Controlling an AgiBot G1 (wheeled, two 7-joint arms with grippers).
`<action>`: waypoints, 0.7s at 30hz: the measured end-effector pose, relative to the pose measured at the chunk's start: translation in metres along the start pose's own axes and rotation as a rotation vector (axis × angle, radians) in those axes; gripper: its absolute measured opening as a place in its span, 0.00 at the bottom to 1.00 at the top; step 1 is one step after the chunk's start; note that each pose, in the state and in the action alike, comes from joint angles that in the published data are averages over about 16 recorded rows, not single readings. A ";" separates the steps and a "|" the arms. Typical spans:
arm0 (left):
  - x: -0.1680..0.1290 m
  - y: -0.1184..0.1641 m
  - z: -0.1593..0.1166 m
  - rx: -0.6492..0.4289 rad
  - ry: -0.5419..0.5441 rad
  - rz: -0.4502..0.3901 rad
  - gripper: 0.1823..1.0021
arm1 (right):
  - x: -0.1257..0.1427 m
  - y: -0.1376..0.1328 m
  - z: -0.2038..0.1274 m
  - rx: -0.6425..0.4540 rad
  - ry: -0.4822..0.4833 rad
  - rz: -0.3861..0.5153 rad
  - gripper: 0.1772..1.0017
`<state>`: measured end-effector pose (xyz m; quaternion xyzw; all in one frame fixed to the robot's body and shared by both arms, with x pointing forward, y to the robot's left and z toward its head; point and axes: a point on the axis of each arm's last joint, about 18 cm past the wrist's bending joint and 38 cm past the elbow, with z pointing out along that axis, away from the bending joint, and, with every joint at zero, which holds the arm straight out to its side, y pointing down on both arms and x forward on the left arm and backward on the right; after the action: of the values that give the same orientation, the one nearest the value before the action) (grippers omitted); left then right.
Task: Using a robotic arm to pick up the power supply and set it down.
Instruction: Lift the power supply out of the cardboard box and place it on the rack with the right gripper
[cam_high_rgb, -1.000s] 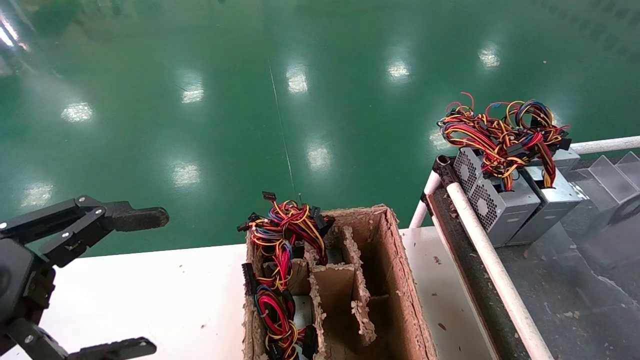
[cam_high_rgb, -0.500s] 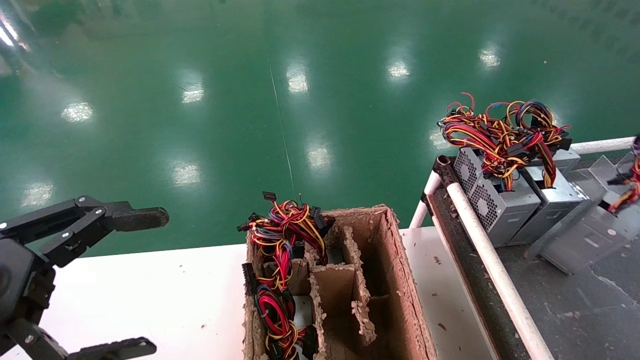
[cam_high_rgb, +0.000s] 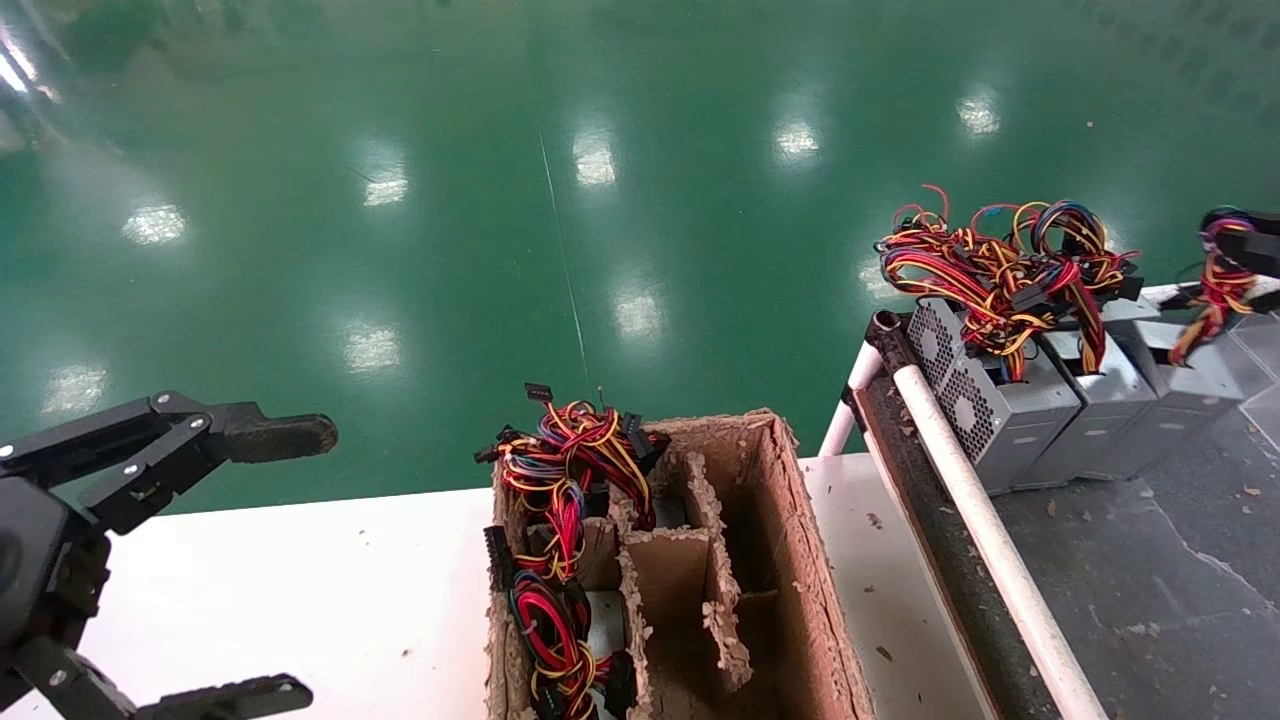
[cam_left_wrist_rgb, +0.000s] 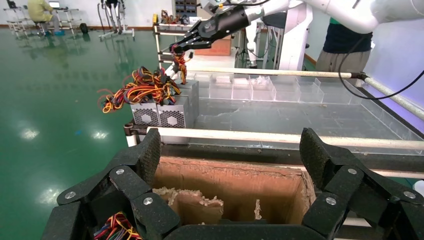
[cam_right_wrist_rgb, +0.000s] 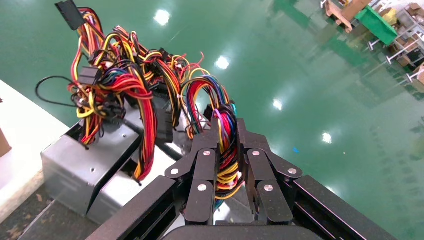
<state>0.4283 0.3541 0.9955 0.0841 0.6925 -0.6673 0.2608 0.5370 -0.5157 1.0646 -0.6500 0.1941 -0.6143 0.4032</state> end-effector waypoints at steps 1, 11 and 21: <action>0.000 0.000 0.000 0.000 0.000 0.000 1.00 | 0.000 -0.001 0.003 -0.001 -0.001 -0.002 0.09; 0.000 0.000 0.000 0.000 0.000 0.000 1.00 | 0.006 -0.009 0.022 -0.014 -0.011 -0.014 0.09; 0.000 0.000 0.000 0.000 0.000 0.000 1.00 | 0.011 -0.014 0.023 -0.004 -0.016 0.031 0.14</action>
<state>0.4283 0.3541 0.9955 0.0841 0.6925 -0.6673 0.2608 0.5578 -0.5096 1.0841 -0.6526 0.2022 -0.6022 0.4130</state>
